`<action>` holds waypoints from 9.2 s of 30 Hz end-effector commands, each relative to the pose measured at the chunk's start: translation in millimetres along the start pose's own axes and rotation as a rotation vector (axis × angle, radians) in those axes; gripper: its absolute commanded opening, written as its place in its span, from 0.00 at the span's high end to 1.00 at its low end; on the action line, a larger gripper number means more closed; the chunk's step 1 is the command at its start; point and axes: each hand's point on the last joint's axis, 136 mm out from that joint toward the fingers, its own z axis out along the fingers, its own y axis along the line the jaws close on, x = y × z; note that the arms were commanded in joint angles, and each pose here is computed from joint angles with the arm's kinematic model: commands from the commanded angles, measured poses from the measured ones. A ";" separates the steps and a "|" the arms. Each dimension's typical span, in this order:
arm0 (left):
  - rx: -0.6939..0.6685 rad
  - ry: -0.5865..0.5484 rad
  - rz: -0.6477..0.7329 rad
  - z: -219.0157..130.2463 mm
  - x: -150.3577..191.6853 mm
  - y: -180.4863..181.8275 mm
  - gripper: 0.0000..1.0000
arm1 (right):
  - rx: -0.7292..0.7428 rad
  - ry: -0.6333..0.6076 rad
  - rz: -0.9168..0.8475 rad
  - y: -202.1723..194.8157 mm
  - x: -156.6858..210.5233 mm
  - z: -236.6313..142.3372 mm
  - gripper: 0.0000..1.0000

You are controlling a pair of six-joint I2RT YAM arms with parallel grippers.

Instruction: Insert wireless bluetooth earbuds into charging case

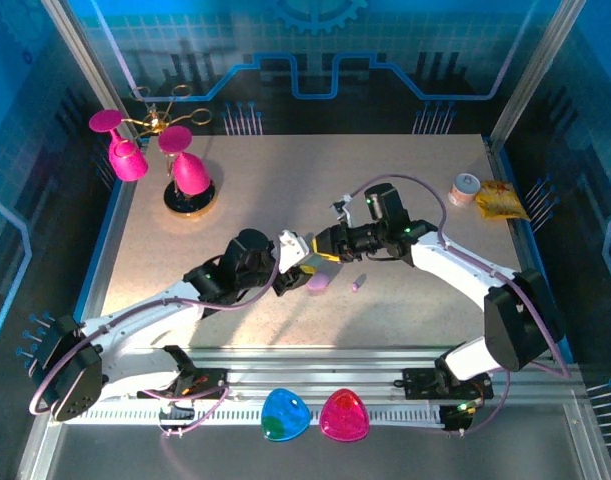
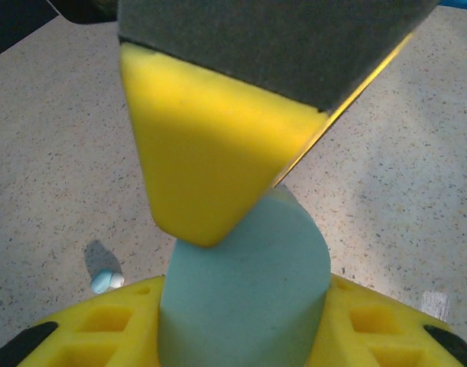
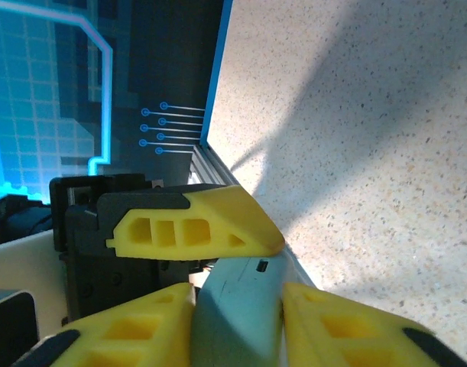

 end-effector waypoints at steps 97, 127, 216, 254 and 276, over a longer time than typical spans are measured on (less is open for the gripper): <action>0.296 -0.843 0.117 -40.3 -169.7 -13.5 0.54 | -0.637 -0.269 0.160 110.9 -26.2 -117.5 0.92; 0.329 -0.626 -0.215 -61.1 -159.2 4.7 0.78 | -0.131 -0.405 -0.515 91.6 -18.0 -133.4 0.16; 0.107 -0.712 -0.091 -66.9 -83.4 11.2 0.80 | 0.598 -0.374 -0.287 -104.8 -34.5 -72.0 0.20; 0.133 -0.681 -0.122 -63.9 -74.6 6.8 0.80 | 0.358 0.119 -0.291 -152.6 -80.3 114.2 0.34; 0.144 -0.694 -0.127 -63.4 -76.4 6.4 0.80 | 0.367 0.104 -0.302 -140.5 -67.8 98.7 0.53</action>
